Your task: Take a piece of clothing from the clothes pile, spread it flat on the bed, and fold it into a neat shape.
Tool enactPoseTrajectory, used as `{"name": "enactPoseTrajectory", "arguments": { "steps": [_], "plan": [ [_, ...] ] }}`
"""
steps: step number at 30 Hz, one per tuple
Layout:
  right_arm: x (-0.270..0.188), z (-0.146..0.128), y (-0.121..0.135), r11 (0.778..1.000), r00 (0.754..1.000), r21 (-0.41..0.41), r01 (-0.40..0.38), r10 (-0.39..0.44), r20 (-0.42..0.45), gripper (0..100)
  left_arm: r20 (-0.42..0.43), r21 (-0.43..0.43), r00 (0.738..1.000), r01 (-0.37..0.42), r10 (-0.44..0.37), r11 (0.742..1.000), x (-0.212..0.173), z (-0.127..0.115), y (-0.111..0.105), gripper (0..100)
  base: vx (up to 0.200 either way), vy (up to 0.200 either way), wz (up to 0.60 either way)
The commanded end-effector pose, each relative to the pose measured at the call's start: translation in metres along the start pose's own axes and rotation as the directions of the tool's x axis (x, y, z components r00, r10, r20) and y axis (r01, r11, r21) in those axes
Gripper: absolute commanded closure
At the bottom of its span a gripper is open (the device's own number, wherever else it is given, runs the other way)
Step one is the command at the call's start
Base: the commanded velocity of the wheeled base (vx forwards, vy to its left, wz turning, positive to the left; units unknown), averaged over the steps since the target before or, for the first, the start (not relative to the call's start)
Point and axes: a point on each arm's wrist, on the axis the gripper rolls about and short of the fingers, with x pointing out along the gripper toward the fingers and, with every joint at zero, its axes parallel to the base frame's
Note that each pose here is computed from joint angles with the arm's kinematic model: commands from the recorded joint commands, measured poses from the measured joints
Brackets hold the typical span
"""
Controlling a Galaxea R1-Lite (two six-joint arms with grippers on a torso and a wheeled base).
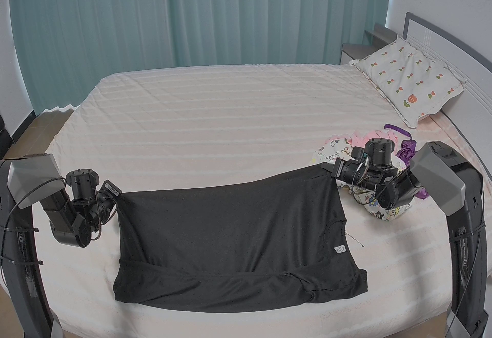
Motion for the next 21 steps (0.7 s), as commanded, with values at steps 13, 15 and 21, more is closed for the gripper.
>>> {"name": "enactPoseTrajectory", "arguments": {
  "steps": [13,15,21],
  "plan": [
    [-0.052,-0.009,0.007,0.999,0.997,0.046,-0.020,0.023,-0.070,100,-0.025,0.041,1.000,0.000,0.001,0.999,-0.017,0.008,0.005,100,0.000,0.000,0.00],
    [-0.059,-0.012,0.009,0.998,0.996,0.051,-0.022,0.026,-0.082,100,-0.040,0.048,0.999,-0.005,0.007,0.999,-0.021,0.006,0.007,100,0.000,0.000,0.00],
    [-0.080,-0.025,0.010,0.997,0.990,0.070,-0.031,0.040,-0.134,100,-0.080,0.080,0.995,-0.045,0.051,0.996,-0.030,-0.004,0.018,100,0.000,0.000,0.00]
  ]
}}
